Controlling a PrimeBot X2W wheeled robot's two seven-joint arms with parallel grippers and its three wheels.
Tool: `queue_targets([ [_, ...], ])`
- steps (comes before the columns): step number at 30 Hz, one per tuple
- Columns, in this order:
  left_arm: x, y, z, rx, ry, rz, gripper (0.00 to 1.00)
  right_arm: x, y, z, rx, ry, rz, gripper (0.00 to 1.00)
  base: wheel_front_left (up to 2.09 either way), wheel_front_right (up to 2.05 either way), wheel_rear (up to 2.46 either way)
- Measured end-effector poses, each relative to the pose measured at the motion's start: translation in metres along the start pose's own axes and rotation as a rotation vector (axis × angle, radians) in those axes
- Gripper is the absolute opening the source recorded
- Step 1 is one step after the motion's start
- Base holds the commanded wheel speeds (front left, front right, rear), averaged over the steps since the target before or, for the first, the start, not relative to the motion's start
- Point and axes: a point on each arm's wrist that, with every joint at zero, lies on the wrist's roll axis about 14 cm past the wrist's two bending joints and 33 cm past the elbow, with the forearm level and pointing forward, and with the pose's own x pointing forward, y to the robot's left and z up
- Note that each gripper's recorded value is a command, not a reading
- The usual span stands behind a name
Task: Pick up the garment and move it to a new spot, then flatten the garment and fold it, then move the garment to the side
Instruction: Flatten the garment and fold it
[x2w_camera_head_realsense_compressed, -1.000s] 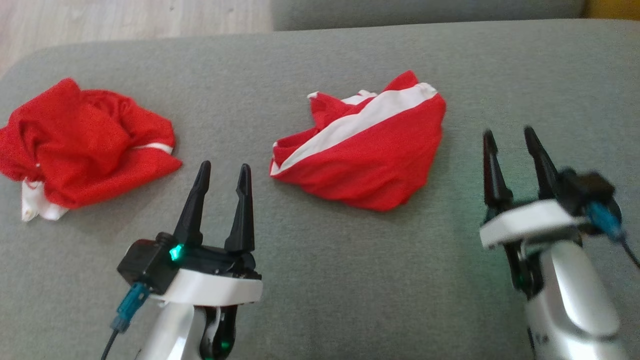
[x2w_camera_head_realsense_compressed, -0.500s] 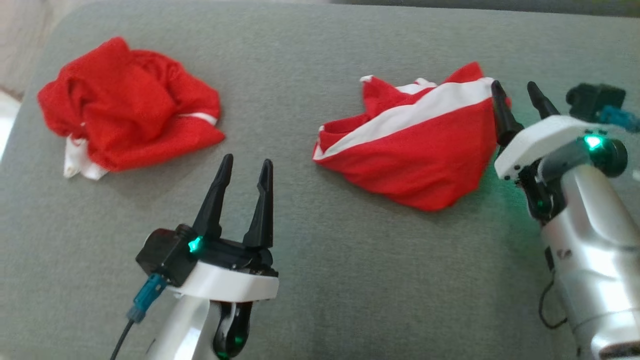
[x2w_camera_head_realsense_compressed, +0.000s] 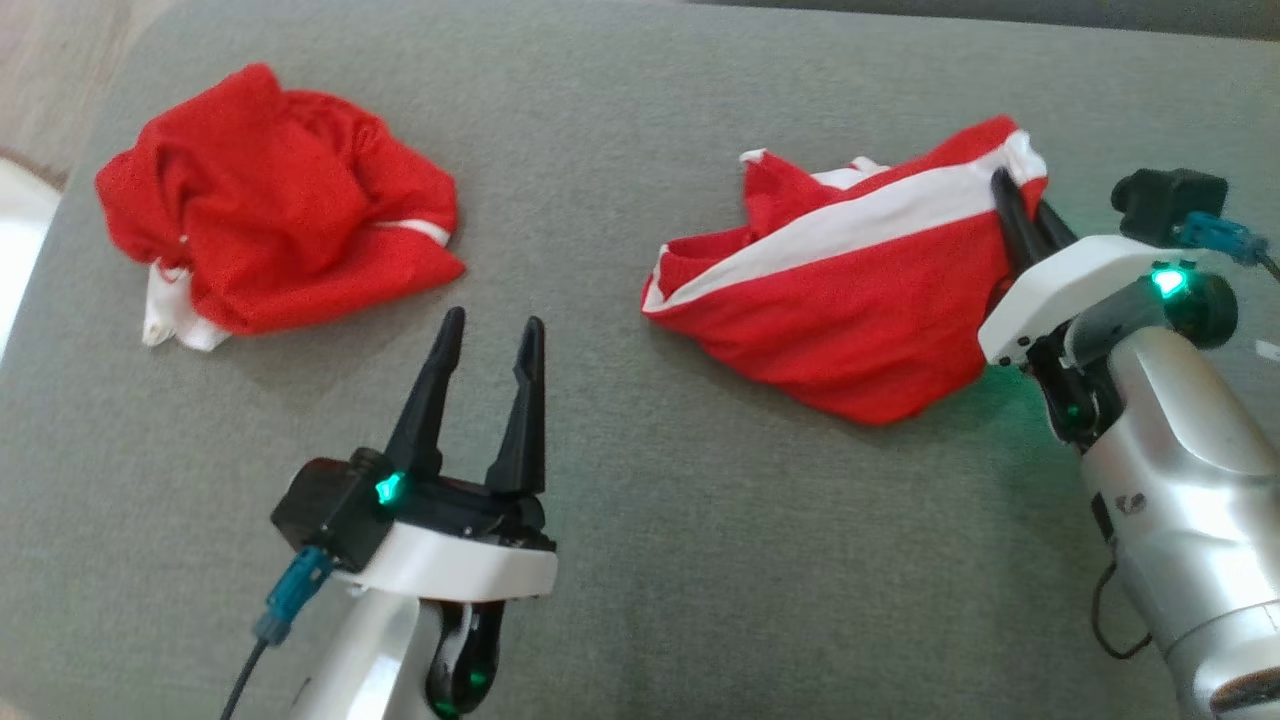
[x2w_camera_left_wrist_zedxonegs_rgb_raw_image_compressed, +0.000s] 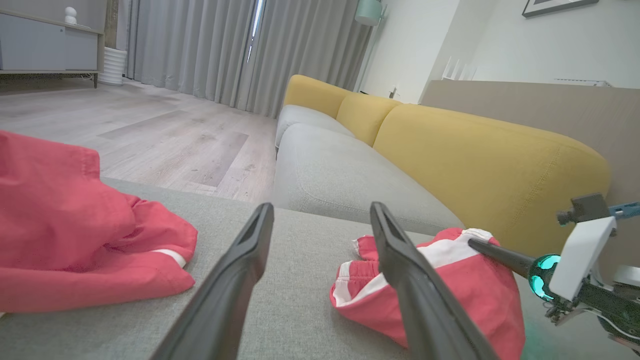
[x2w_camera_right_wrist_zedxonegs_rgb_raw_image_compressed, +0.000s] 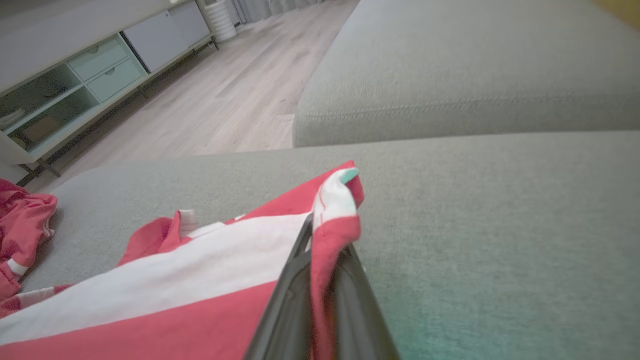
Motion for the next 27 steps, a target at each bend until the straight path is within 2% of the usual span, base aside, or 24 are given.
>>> queue_targets([
  [6,0.005,-0.009,0.005,-0.005,-0.019,-0.026,1.00,-0.021,-0.016,0.051,-0.043,-0.208,-0.027,0.00,0.00,0.00,0.00],
  [9,0.008,-0.014,0.010,-0.004,-0.035,-0.041,1.00,-0.045,-0.033,0.079,-0.084,-0.324,-0.065,0.00,0.00,0.00,0.00],
  [11,0.007,-0.019,0.009,-0.009,-0.033,-0.052,1.00,-0.065,-0.043,0.083,-0.093,-0.365,-0.097,0.00,0.00,0.00,0.00],
  [15,0.005,-0.027,0.006,-0.022,-0.026,-0.071,1.00,-0.108,-0.052,0.057,-0.075,-0.364,-0.159,0.00,0.00,0.00,0.00],
  [23,0.013,-0.054,0.013,-0.033,-0.051,-0.151,1.00,-0.187,-0.045,-0.050,0.039,-0.144,-0.297,0.00,0.00,0.00,0.00],
  [25,0.014,-0.062,0.014,-0.036,-0.052,-0.173,1.00,-0.202,-0.055,-0.060,0.038,-0.123,-0.352,1.00,0.00,0.00,0.00],
  [27,0.016,-0.068,0.014,-0.037,-0.052,-0.192,1.00,-0.211,-0.065,-0.057,0.037,-0.139,-0.394,1.00,0.00,0.00,0.00],
])
